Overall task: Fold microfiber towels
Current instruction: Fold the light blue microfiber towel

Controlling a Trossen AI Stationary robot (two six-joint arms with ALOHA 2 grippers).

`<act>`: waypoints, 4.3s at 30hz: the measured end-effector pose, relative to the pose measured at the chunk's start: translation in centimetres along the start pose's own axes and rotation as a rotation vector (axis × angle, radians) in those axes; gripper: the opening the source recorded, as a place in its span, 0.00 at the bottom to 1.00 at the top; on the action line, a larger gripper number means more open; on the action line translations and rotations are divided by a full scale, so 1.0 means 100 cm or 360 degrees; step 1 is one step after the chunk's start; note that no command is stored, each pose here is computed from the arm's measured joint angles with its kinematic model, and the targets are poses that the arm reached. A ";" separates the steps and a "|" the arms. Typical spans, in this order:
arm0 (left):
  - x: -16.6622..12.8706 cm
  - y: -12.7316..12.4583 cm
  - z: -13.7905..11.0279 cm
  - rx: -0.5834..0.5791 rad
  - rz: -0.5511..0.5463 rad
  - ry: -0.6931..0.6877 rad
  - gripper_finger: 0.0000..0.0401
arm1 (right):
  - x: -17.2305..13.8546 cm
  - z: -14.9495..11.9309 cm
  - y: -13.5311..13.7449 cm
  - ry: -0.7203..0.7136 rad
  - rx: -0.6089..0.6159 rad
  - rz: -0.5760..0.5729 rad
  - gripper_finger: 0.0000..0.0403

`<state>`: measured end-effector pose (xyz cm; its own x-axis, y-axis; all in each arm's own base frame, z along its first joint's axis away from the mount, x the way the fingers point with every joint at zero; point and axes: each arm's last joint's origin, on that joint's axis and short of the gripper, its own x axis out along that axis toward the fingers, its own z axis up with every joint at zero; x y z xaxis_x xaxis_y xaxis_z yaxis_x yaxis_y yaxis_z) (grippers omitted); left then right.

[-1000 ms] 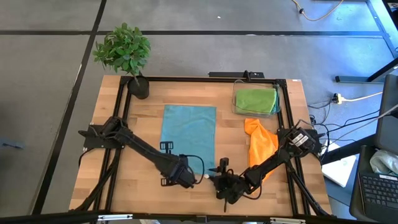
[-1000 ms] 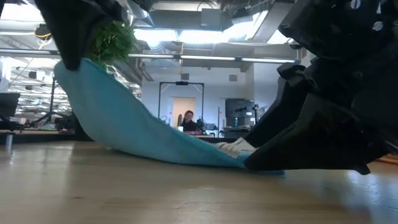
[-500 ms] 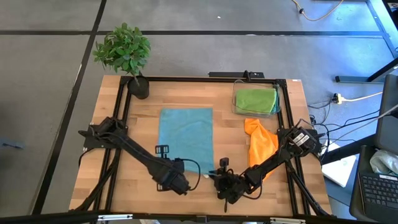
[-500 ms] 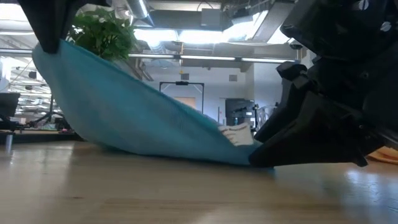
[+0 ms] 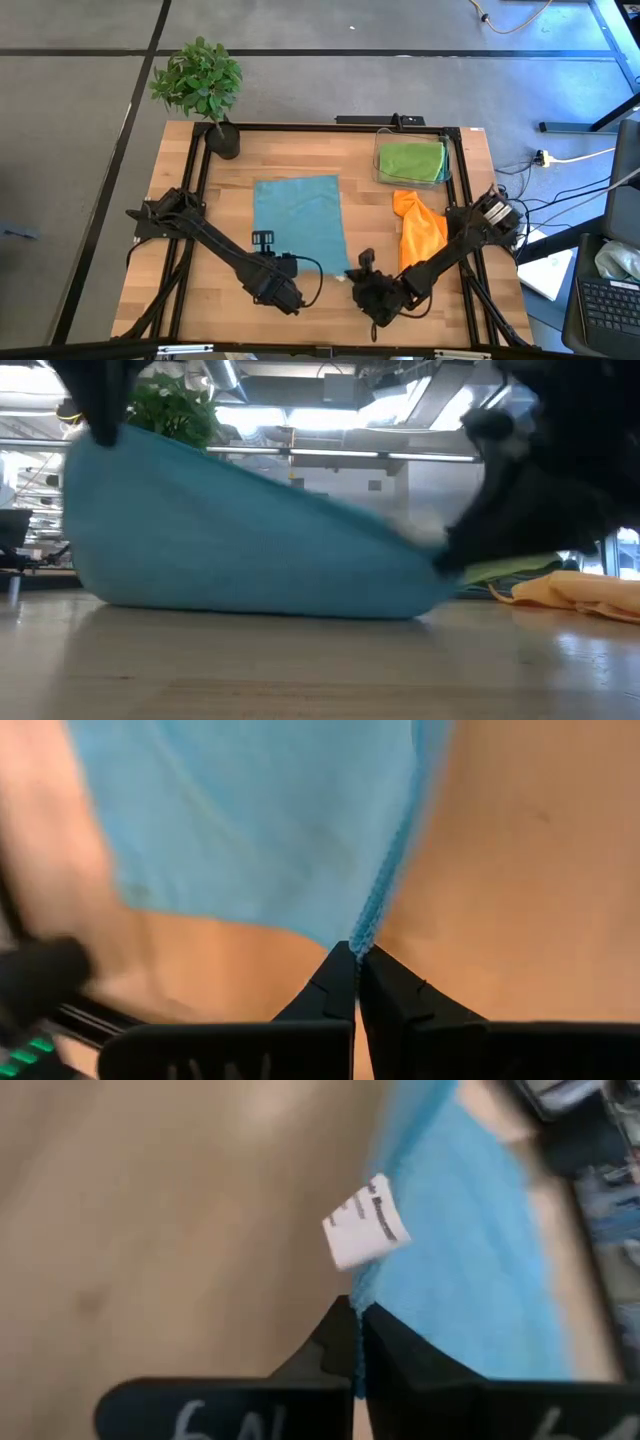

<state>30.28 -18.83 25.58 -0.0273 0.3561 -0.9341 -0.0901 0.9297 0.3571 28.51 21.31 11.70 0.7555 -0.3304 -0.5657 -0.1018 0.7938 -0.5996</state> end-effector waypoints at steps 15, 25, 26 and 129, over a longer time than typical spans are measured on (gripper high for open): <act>0.065 0.006 -0.021 0.0200 0.0554 0.0086 0.00 | 0.055 -0.015 -0.086 0.0400 -0.0240 -0.0316 0.02; 0.101 0.031 -0.040 0.0221 0.0976 -0.0038 0.00 | 0.090 -0.029 -0.135 0.0502 -0.0233 -0.0287 0.02; 0.104 0.035 -0.040 0.0211 0.0983 -0.0071 0.00 | 0.092 -0.029 -0.139 0.0500 -0.0239 -0.0277 0.02; 0.160 0.076 -0.089 -0.0124 0.0008 -0.0639 0.16 | 0.064 -0.015 -0.190 0.0026 0.0579 0.0769 0.26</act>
<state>20.35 -6.93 13.26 0.3616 0.3836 -0.8498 -0.1667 0.9234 0.3458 34.28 3.38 18.67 0.6686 0.1054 -0.7361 -0.2006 0.9788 -0.0422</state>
